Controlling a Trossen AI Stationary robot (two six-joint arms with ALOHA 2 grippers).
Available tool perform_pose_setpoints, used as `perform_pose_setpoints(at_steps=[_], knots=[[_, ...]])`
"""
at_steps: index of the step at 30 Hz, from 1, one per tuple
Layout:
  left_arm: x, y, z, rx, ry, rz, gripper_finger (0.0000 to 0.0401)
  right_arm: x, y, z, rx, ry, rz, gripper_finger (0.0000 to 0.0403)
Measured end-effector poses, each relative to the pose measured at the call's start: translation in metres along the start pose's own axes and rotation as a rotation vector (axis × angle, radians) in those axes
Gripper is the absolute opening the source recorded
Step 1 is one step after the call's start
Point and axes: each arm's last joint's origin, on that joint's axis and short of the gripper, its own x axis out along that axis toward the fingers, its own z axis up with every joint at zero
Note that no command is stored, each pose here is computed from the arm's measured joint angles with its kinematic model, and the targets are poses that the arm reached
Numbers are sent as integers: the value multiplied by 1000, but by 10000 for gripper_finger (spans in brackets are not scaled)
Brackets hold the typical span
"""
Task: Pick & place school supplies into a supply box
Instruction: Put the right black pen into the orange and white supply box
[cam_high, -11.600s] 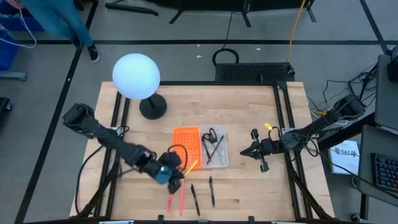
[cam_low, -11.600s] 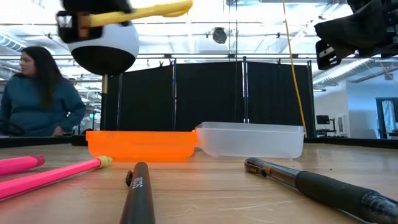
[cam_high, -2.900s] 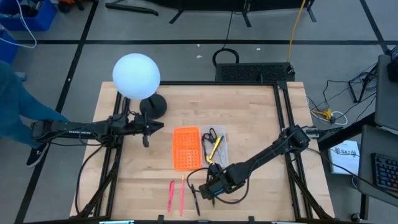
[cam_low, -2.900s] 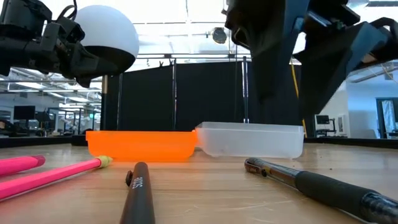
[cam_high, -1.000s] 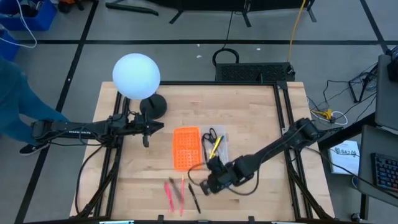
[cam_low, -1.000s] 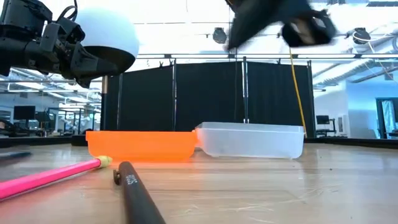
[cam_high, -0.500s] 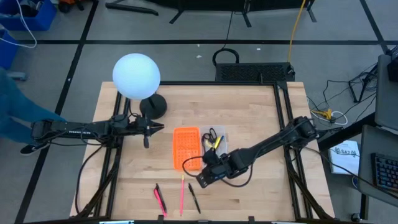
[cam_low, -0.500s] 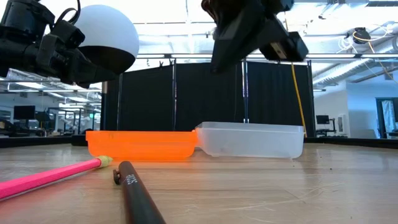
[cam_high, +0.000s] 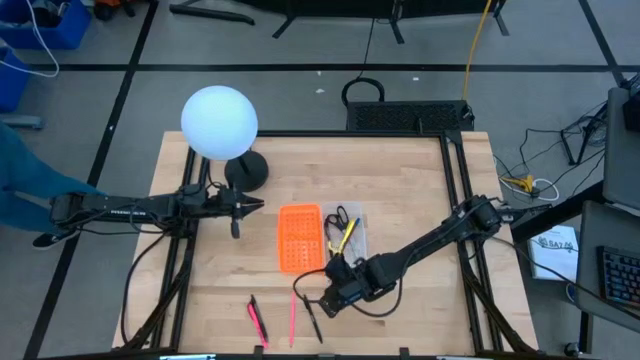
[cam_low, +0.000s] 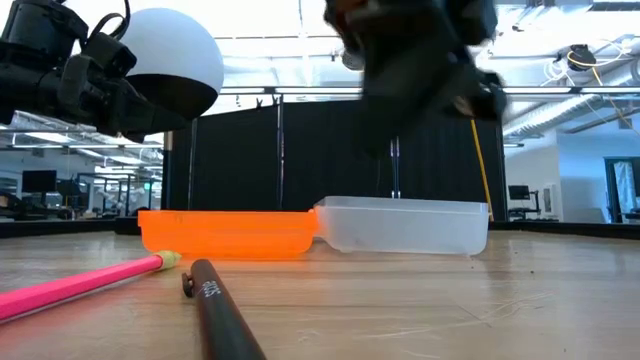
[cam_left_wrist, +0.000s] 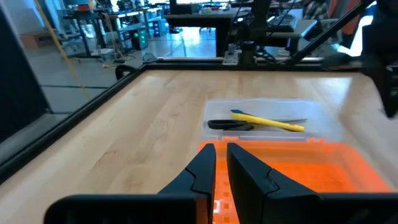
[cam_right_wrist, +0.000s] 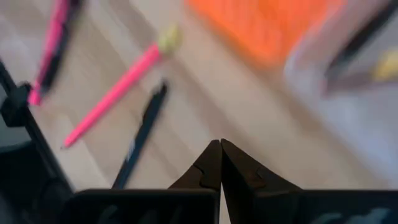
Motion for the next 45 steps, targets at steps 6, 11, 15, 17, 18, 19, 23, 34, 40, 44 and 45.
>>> perform_pose_setpoints(at_steps=[6,11,15,17,18,19,23,34,40,44,45], knots=[[-1,-3,7,-53,-76,-122,49,-57,-8,-3,-183,-249,-151,0],[-1,-4,10,-124,-99,-156,49,-94,-35,-2,-275,-360,-153,0],[-1,-4,10,-160,-99,-150,49,-100,-61,1,-392,-463,26,0],[-1,-4,11,-158,-107,-151,49,-101,-77,3,-484,-513,149,0],[-1,-4,11,-153,-109,-150,49,-101,-86,4,-529,-534,188,0],[-1,-4,11,-139,-110,-149,49,-101,-96,4,-568,-560,216,0],[-1,-4,12,-63,-123,-137,49,-106,-141,5,-629,-646,198,0],[0,-4,3,-282,-16,-137,49,-118,-234,-8,-576,-799,332,0],[-1,-11,-7,-442,99,-121,49,-110,-252,-16,-550,-816,315,0],[-4,-28,-10,-473,144,-134,49,-102,-258,-20,-567,-812,304,0],[-5,-32,-10,-481,146,-136,49,-100,-259,-22,-570,-804,299,0]])
